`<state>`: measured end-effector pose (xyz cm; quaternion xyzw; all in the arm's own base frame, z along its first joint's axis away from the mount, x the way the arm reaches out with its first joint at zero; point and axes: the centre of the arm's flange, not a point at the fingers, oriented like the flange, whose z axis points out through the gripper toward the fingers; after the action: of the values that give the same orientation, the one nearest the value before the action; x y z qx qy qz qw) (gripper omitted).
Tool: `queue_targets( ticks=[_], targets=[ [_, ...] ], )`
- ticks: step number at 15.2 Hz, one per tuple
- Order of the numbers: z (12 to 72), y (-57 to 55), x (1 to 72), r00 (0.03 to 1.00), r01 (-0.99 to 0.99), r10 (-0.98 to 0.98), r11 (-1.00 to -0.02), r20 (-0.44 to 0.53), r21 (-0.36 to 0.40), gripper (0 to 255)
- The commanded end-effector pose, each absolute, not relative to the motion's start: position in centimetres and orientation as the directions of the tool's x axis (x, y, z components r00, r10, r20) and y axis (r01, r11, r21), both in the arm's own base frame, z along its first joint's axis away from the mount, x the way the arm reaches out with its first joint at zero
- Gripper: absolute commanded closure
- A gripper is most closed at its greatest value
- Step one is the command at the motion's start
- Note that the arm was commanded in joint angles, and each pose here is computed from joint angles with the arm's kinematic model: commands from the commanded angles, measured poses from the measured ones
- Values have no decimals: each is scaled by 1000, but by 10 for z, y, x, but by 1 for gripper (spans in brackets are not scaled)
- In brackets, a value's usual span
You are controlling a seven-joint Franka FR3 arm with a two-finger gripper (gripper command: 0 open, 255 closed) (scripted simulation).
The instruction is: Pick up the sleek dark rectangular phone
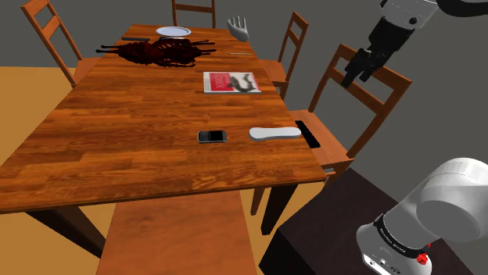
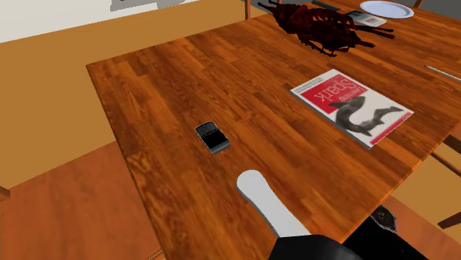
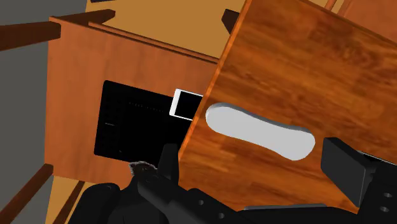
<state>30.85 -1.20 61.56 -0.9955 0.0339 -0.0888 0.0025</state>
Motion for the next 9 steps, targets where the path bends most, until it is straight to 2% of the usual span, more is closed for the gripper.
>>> queue_targets(
  ticks=[1, 9],
  targets=[
    [616, -12, 309, 982, -67, -68, -998, 177, -11, 0],
    [571, 17, 402, 966, 205, 206, -979, 155, 19, 0]
  ],
)
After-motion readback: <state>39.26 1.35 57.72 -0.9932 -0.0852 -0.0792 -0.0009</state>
